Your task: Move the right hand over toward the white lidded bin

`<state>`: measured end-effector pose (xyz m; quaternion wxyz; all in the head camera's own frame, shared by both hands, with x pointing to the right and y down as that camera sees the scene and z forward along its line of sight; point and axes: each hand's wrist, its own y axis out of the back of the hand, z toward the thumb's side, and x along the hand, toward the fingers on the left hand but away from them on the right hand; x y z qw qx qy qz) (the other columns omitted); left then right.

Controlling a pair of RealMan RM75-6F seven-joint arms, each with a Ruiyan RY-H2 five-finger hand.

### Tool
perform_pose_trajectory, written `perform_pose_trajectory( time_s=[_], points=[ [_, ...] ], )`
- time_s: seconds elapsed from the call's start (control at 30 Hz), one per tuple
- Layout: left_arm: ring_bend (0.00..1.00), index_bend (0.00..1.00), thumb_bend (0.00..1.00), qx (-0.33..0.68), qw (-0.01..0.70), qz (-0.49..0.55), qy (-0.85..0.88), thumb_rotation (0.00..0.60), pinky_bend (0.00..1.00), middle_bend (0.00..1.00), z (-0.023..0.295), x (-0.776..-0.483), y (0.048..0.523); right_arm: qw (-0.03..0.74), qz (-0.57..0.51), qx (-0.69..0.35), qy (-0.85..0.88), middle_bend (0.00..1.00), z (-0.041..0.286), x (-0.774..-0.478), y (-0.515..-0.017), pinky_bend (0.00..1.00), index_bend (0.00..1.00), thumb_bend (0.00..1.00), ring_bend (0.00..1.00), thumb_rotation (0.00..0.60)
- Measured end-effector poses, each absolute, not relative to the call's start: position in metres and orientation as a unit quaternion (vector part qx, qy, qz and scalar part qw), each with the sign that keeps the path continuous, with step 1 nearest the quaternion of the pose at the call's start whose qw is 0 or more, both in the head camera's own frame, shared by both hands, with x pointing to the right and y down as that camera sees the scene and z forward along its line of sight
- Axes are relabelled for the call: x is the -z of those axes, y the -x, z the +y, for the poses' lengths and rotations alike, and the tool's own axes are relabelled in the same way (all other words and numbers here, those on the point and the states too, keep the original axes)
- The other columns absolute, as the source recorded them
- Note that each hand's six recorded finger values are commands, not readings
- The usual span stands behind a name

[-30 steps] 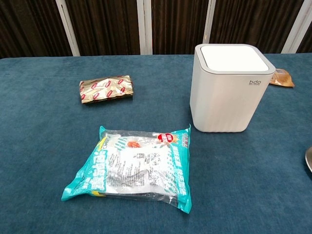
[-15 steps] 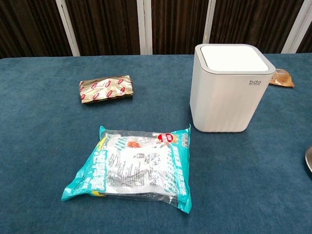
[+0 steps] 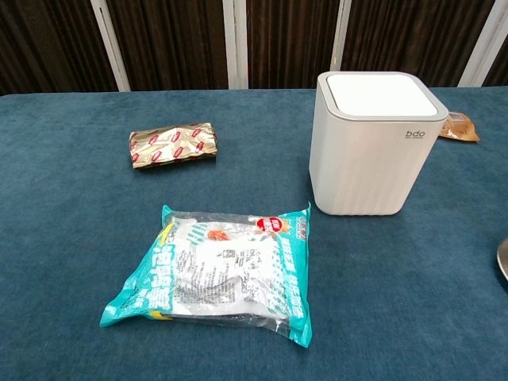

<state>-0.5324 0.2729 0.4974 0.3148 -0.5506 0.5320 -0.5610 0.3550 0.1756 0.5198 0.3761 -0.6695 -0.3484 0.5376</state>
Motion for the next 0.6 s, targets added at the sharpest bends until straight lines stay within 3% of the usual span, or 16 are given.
perform_pose_trajectory(
  time_s=[0.6],
  points=[
    [0.0,0.18,0.03,0.561,0.305,0.538,0.551,0.6,0.0,0.05,0.273,-0.497,0.535,0.338,-0.244,-0.571,0.708,0.84,0.128,-0.545,-0.273,0.82,0.13,0.9,0.85,0.6]
  ],
)
